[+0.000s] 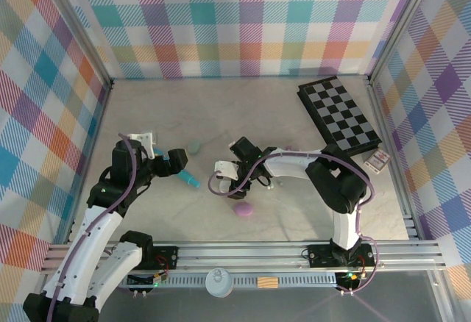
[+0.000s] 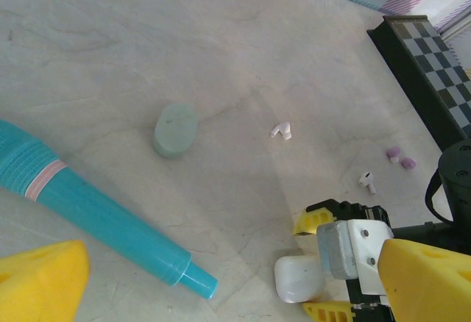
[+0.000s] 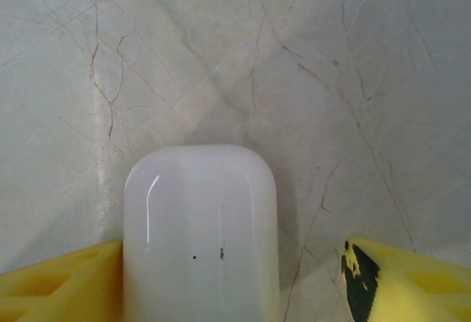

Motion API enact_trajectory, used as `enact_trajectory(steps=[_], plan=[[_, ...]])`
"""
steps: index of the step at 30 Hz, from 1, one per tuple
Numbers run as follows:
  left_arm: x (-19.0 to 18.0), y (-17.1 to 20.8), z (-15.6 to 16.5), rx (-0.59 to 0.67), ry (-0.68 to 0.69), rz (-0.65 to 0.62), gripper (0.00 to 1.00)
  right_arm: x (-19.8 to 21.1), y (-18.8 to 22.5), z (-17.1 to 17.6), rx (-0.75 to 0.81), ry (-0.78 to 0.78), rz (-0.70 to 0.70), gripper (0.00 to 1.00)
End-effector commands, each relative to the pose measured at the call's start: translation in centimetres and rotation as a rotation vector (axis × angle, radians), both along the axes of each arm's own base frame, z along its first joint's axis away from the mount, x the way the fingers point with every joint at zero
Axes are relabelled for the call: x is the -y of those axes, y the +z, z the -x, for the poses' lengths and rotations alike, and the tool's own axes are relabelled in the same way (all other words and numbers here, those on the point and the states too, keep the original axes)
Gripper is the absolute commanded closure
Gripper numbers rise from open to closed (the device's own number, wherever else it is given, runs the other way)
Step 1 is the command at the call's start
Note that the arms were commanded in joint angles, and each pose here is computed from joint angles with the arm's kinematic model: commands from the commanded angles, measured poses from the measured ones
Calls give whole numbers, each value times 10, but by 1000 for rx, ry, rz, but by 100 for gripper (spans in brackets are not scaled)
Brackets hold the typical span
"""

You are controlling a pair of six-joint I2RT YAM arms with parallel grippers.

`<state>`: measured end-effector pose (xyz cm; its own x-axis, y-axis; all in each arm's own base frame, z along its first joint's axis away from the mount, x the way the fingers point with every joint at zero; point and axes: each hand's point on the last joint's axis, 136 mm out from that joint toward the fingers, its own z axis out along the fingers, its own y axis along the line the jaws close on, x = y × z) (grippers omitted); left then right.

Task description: Insert the wireless bluetooth earbuds into the charging case

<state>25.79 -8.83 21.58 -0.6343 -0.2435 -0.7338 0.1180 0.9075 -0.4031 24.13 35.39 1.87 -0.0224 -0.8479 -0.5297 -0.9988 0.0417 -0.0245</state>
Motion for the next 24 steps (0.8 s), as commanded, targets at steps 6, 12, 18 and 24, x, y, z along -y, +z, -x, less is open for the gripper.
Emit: enact_trajectory(steps=[6,12,18,24], plan=[[0,-5,0,-15,-1,-10,0,13,-6,19,-54,51,50,38],[4,-5,-4,-17,-9,2,0,16,-3,21,-58,40,55,48],[8,-12,-5,-40,-27,14,0,17,8,15,-11,15,27,58],[20,-38,-12,-101,-56,55,0,19,33,1,33,-44,-50,61]])
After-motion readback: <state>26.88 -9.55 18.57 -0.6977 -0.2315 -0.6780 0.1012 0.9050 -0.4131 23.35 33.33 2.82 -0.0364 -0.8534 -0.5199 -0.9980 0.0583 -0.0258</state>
